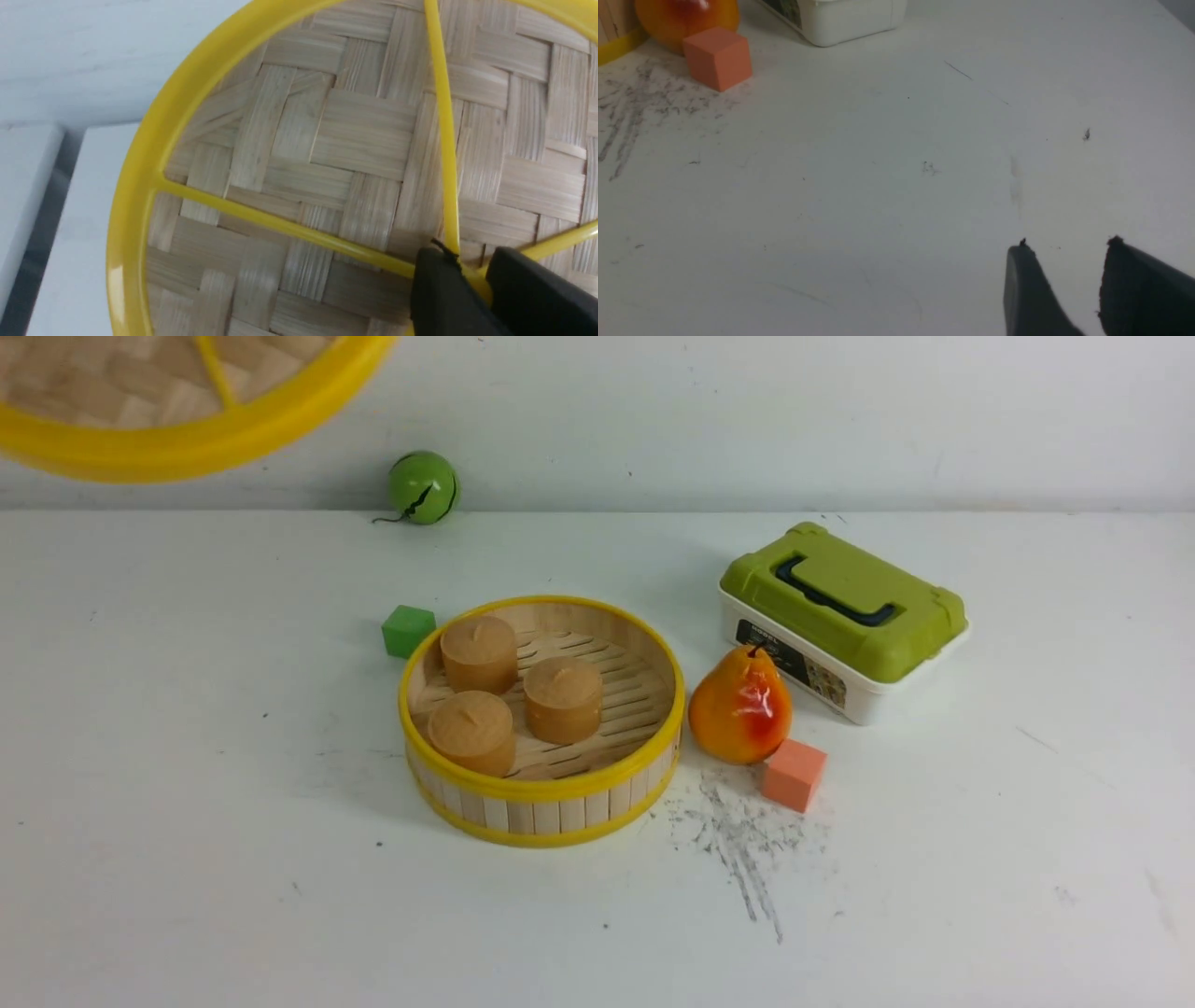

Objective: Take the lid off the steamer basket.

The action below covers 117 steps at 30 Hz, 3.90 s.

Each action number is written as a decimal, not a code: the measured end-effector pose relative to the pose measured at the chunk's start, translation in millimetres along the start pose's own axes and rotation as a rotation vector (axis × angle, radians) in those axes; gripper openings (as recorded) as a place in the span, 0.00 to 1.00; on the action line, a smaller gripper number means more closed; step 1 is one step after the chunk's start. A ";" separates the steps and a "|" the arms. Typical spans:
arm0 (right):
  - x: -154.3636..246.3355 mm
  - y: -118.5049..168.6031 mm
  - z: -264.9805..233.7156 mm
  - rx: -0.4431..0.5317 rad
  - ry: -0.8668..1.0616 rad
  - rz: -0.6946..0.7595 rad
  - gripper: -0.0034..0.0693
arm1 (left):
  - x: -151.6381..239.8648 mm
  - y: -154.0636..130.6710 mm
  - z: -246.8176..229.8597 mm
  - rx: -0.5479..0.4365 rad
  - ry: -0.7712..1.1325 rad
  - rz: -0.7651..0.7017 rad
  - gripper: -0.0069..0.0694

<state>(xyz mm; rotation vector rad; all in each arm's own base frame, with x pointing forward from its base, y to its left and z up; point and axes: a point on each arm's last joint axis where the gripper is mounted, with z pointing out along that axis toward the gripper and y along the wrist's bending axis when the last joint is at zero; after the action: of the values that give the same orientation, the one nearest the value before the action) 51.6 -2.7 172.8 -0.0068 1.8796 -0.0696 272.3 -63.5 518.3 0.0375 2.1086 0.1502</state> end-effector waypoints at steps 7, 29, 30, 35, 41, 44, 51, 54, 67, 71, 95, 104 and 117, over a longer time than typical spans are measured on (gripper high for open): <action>0.0 0.0 0.0 0.000 0.000 0.000 0.38 | 98.5 42.4 78.2 -0.127 0.209 -0.189 0.23; 0.0 0.0 0.0 0.000 0.000 0.000 0.38 | 222.4 14.0 253.8 0.004 0.329 -0.309 0.24; 0.0 0.0 0.0 0.000 0.000 0.000 0.38 | 224.9 13.5 256.3 0.004 0.336 -0.312 0.27; 0.0 0.0 0.0 0.000 0.000 0.000 0.38 | 226.7 13.1 258.2 0.002 0.341 -0.321 0.42; 0.0 0.0 0.0 0.000 0.000 0.000 0.38 | 219.9 15.1 249.4 -0.016 0.372 -0.369 0.52; 0.0 0.0 0.0 0.000 0.000 0.000 0.38 | 195.5 20.9 225.1 -0.028 0.344 -0.394 0.51; 0.0 0.0 0.0 0.000 0.000 0.000 0.38 | 102.4 48.1 58.8 0.043 -0.130 -0.396 0.16; 0.0 0.0 0.0 0.000 0.000 0.000 0.38 | 101.8 56.2 -19.5 0.082 -0.298 -0.404 0.07; 0.0 0.0 0.0 0.000 0.000 0.000 0.38 | 231.4 55.2 -122.7 0.168 -0.659 -0.375 0.07; 0.0 0.0 0.0 0.000 0.000 0.000 0.38 | 248.3 51.5 -105.2 0.168 -0.632 -0.372 0.07; 0.0 0.0 0.0 0.000 0.000 0.000 0.38 | 247.2 28.7 -96.2 0.460 -0.693 -0.165 0.07; 0.0 0.0 0.0 0.000 0.000 0.000 0.38 | 274.9 38.4 -100.8 0.396 -0.632 -0.114 0.07; 0.0 0.0 0.0 0.000 0.000 0.000 0.38 | 364.1 39.8 -52.9 0.094 -0.343 -0.188 0.07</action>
<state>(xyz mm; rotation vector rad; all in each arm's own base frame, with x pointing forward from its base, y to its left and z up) 51.6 -2.7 172.8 -0.0068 1.8796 -0.0696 37.5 3.1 240.0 -0.0744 1.7642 -0.0652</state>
